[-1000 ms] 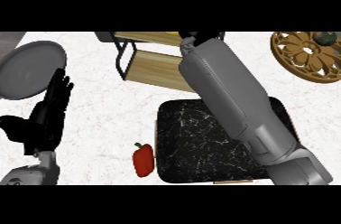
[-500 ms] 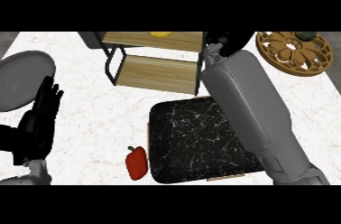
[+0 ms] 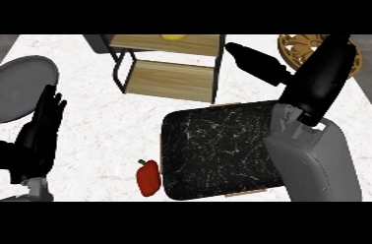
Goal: Pick the lemon from the tray and place it in the tiered shelf
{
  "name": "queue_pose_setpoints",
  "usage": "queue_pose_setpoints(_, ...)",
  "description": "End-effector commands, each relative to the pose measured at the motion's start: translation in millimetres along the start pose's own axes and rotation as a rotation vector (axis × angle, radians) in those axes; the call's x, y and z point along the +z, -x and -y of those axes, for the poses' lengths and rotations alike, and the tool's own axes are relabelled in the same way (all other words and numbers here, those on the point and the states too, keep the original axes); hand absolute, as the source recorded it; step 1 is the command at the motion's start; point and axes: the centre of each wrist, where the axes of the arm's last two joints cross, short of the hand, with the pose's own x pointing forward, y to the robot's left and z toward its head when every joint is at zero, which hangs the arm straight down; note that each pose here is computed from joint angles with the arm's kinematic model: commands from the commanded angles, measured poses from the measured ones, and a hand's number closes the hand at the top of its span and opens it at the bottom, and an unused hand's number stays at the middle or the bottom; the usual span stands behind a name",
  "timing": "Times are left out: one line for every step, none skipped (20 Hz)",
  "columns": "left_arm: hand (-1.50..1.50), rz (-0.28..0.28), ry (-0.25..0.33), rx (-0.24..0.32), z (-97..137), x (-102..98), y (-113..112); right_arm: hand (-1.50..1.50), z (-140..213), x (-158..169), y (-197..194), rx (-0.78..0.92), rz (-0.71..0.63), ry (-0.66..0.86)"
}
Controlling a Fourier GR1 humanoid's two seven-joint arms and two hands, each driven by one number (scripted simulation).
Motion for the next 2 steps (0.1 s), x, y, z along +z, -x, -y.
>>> queue_pose_setpoints(0.00, 0.005, 0.000, 0.004, -12, -9, 2, -1.50, 53, 25, 9, 0.059, -0.069, -0.048)
queue_pose_setpoints(0.00, 0.023, 0.006, -0.011, 3, -4, -6, -1.50, 70, 21, 11, 0.054, -0.076, -0.021)
